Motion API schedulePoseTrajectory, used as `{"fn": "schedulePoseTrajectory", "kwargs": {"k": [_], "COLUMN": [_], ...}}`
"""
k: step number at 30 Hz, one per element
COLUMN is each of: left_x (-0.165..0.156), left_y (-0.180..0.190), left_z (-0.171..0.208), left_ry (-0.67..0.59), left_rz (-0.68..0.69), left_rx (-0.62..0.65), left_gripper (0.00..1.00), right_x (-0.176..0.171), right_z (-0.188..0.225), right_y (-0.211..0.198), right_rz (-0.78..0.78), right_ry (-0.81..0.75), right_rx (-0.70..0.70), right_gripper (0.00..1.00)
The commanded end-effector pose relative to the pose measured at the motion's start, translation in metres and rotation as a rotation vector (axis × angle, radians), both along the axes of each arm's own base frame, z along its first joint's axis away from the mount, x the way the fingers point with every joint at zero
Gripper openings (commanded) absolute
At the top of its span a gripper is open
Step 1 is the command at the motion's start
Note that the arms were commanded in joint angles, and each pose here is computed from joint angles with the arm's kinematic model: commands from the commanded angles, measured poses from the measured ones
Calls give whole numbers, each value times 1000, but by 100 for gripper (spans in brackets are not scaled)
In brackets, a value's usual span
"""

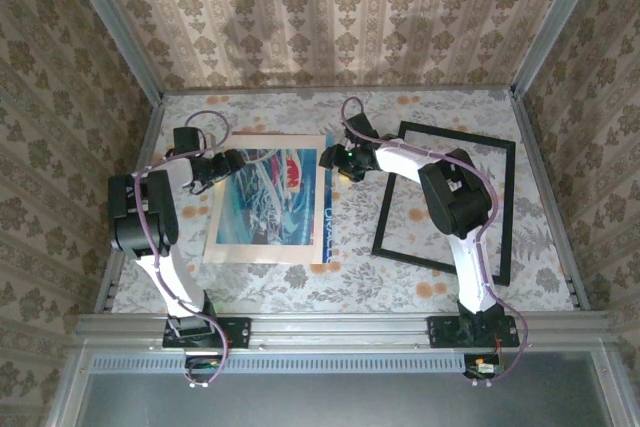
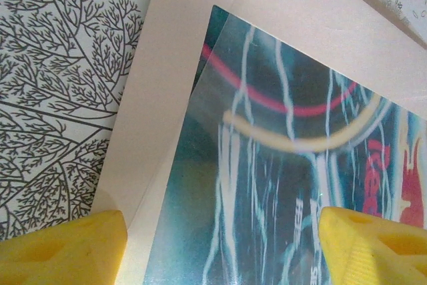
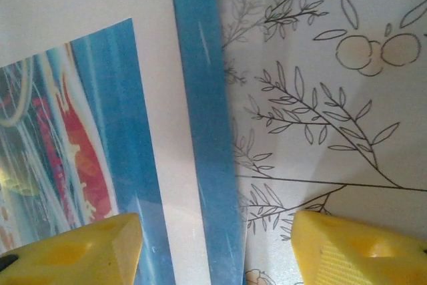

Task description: Put the photo into the frame

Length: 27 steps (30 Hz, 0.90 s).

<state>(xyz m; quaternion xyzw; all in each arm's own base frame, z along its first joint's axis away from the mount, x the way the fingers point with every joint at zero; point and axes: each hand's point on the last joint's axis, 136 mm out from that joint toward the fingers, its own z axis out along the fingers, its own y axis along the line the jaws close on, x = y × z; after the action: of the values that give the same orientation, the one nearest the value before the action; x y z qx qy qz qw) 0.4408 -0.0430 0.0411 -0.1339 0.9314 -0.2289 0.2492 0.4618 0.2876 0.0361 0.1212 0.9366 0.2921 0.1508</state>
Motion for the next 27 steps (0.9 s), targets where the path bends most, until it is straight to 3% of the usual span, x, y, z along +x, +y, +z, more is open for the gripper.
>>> {"fn": "schedulePoseTrajectory", "kwargs": {"k": [1, 17, 27], "left_x": [-11, -10, -11], "left_y": [-11, -14, -14], "left_z": [-23, -26, -26], "left_ry": [73, 78, 81], "left_rz": [-46, -53, -54], "left_rx": [-17, -20, -22], "left_gripper": [77, 76, 76], "right_x": [1, 21, 18], "right_z": [-8, 14, 23], "right_y": [8, 28, 23], "right_rz": [5, 29, 53], "right_ry": [35, -64, -100], "right_rx": [24, 213, 191], "right_gripper": [63, 59, 58]}}
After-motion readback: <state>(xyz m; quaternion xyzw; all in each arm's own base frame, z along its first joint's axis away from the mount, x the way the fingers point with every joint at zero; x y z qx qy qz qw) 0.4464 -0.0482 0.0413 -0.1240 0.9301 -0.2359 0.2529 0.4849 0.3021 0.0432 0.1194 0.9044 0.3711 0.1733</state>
